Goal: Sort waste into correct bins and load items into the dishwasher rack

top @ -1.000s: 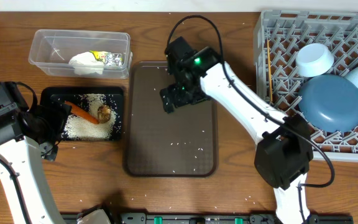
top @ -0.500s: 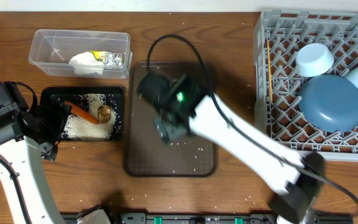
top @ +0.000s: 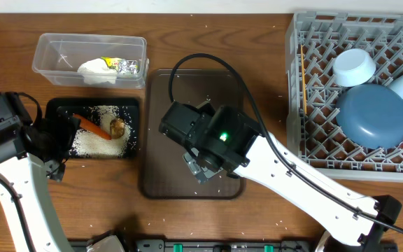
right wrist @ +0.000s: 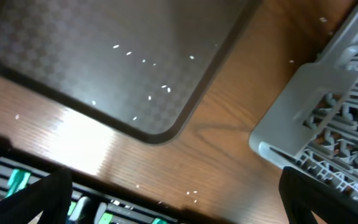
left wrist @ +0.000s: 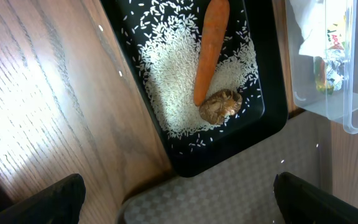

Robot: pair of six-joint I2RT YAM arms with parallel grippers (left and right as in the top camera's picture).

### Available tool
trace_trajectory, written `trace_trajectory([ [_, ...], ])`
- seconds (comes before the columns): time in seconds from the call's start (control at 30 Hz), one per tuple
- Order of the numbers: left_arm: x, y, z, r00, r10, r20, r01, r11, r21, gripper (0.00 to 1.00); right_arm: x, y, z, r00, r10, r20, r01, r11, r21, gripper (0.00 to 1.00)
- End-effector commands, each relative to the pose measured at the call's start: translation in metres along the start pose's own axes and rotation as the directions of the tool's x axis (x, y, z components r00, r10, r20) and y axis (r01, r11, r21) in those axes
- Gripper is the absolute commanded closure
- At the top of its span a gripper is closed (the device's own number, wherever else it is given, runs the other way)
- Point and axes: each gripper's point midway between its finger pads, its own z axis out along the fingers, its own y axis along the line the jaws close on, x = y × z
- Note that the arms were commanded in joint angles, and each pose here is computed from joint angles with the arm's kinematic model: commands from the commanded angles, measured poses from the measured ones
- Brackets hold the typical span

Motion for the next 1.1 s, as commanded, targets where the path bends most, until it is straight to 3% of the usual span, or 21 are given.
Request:
trace_trajectory([
  [0.0,0.0,0.002,-0.002,1.0,-0.013,0.006,0.013,1.0,-0.004,0.02,0.006,0.003,0.001,0.999,-0.008,-0.031,0.007,1.0,-0.011,0.01],
  [0.13,0.0,0.002,-0.002,1.0,-0.013,0.007,0.013,1.0,-0.005,0.02,0.018,-0.008,0.0,0.996,0.004,-0.09,-0.004,1.0,0.007,0.01],
  [0.4,0.0,0.002,-0.002,1.0,-0.013,0.007,0.013,1.0,-0.005,0.02,-0.005,-0.033,0.0,0.988,0.149,-0.042,-0.151,0.986,-0.07,0.01],
  [0.53,0.0,0.002,-0.002,1.0,-0.013,0.006,0.013,1.0,-0.004,0.02,-0.028,-0.055,-0.005,0.984,0.17,0.049,-0.164,0.981,-0.101,0.01],
  [0.73,0.0,0.002,-0.002,1.0,-0.013,0.006,0.013,1.0,-0.004,0.02,-0.05,-0.066,-0.043,0.959,0.098,0.267,-0.059,0.987,-0.148,0.01],
  [0.9,0.0,0.002,-0.002,1.0,-0.013,0.007,0.013,1.0,-0.005,0.02,-0.041,-0.086,-0.071,0.912,0.106,0.396,-0.046,0.986,-0.159,0.01],
  [1.07,0.0,0.002,-0.002,1.0,-0.013,0.006,0.013,1.0,-0.004,0.02,-0.021,-0.106,-0.057,0.863,0.189,0.468,-0.075,0.965,-0.252,0.01],
])
